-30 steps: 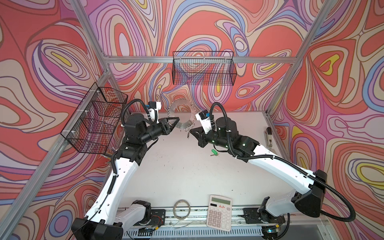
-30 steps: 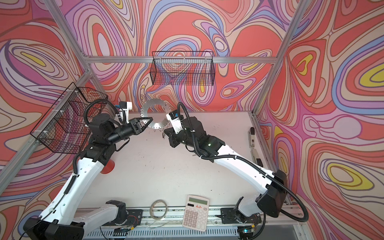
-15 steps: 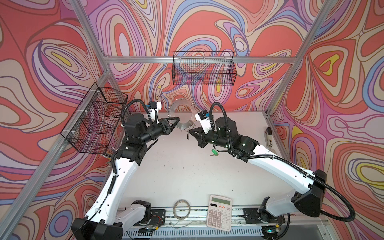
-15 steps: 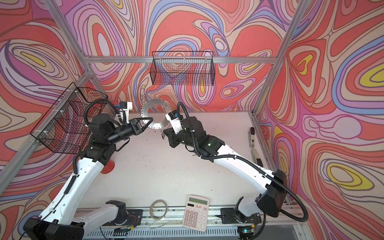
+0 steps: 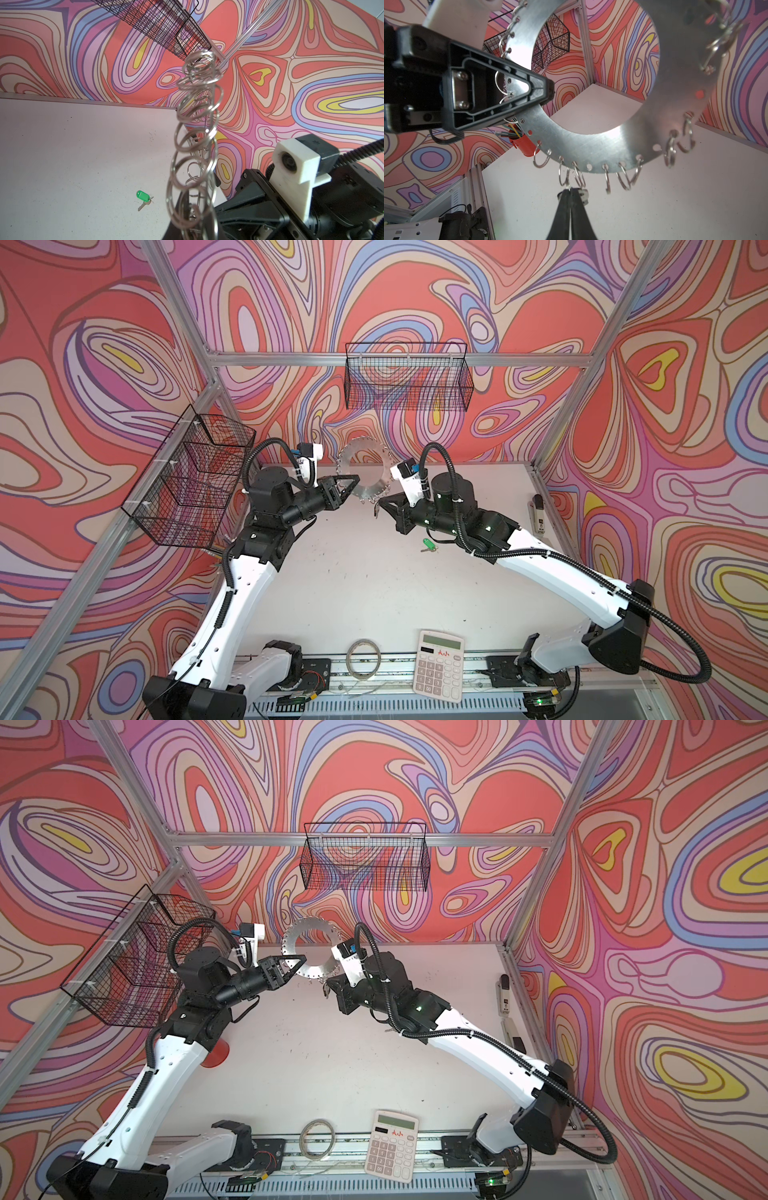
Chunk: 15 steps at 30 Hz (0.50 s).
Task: Attach keys to a key ring
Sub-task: Insert the key into the keyring.
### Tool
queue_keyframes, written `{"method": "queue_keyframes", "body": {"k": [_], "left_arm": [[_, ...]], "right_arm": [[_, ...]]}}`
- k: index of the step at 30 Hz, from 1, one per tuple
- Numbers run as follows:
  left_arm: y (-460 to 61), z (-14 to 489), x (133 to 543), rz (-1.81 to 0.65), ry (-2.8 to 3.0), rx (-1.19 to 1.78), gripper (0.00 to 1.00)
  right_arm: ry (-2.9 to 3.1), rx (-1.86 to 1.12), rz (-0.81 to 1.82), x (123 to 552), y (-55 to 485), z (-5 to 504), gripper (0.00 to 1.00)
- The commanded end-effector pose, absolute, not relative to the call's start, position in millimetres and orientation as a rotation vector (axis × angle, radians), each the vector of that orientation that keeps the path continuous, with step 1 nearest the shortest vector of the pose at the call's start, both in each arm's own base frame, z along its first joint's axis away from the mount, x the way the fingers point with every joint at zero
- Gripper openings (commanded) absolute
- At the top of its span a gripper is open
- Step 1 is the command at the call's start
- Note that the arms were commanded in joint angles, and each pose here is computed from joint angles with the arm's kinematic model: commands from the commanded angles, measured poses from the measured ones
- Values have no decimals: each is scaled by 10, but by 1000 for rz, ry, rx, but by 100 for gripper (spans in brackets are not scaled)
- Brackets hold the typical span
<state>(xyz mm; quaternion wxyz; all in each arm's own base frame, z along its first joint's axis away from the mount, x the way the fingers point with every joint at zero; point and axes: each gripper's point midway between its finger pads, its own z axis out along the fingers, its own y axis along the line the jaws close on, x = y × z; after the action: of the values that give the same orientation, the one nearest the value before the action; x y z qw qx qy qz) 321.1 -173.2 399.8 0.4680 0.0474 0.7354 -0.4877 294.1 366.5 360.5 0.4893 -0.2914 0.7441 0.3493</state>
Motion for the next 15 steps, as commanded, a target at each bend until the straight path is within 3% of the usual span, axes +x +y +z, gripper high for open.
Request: {"method": "queue_keyframes", "body": {"k": [1, 15], "left_arm": [[-1755, 4150, 3112, -1201, 1746, 172, 0], [-1756, 4172, 3066, -1209, 1735, 182, 0]], "right_arm": [[1796, -698, 867, 2931, 3693, 3703, 0], [1838, -695, 877, 2941, 3718, 3621, 0]]}}
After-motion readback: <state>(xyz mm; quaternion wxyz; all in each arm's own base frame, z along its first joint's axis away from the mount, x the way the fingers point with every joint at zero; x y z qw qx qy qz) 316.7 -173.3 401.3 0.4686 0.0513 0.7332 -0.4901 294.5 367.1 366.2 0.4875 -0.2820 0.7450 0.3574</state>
